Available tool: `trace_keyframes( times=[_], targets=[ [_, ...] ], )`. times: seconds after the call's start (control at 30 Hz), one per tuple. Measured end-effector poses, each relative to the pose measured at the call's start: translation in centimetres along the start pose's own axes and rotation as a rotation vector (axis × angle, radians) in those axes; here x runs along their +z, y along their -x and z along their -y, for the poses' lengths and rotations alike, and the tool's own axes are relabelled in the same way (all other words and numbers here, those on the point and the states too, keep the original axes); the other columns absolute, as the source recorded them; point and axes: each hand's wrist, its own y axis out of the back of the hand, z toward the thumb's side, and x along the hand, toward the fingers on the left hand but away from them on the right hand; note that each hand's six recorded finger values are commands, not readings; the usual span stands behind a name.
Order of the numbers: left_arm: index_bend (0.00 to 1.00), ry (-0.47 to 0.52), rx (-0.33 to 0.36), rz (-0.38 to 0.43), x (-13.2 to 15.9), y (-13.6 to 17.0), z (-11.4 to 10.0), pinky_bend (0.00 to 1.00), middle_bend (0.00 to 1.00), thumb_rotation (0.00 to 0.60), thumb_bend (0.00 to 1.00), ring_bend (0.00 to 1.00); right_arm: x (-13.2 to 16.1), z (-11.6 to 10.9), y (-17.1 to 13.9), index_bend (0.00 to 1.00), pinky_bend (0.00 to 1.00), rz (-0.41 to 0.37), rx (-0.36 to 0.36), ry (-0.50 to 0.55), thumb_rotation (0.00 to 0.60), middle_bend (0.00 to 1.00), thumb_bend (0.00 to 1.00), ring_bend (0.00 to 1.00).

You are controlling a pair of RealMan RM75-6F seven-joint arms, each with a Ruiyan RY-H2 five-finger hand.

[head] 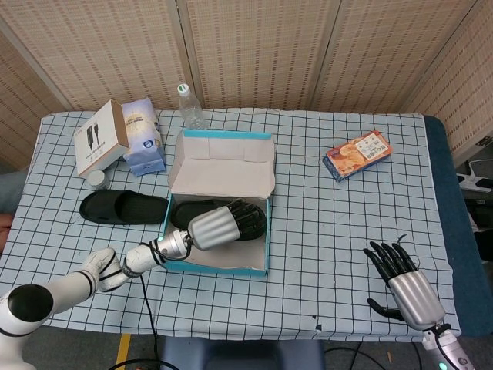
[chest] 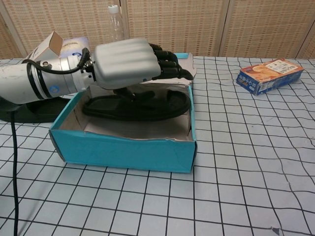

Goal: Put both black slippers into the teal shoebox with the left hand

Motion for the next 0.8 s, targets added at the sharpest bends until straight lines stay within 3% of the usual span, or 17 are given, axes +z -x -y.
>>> trace_keyframes(
  times=[0.17,0.37,0.57,0.8],
  targets=[
    [0.07,0.139,0.018,-0.094,-0.8,0.8,-1.0,0.28,0.19,0.600,0.47,0.13,0.1,0.0,0.0,0.00,0.00,-0.009,0.000,0.002,0.524,0.00,0.15,0.00],
    [0.06,0.314,-0.056,-0.199,-0.9,2.2,-1.0,0.27,0.19,0.600,0.45,0.13,0.4,0.1,-0.1,0.00,0.00,-0.025,0.005,0.002,0.523,0.00,0.15,0.00],
    [0.07,0.382,-0.176,-0.266,-0.8,3.6,1.6,0.26,0.20,0.600,0.45,0.15,0.6,-0.1,-0.4,0.00,0.00,-0.031,-0.003,0.003,0.524,0.00,0.15,0.00],
    [0.07,0.406,-0.203,-0.261,0.1,3.8,2.8,0.26,0.27,0.600,0.45,0.23,0.6,0.1,-0.3,0.00,0.00,-0.031,0.004,0.001,0.524,0.00,0.15,0.00]
  ],
)
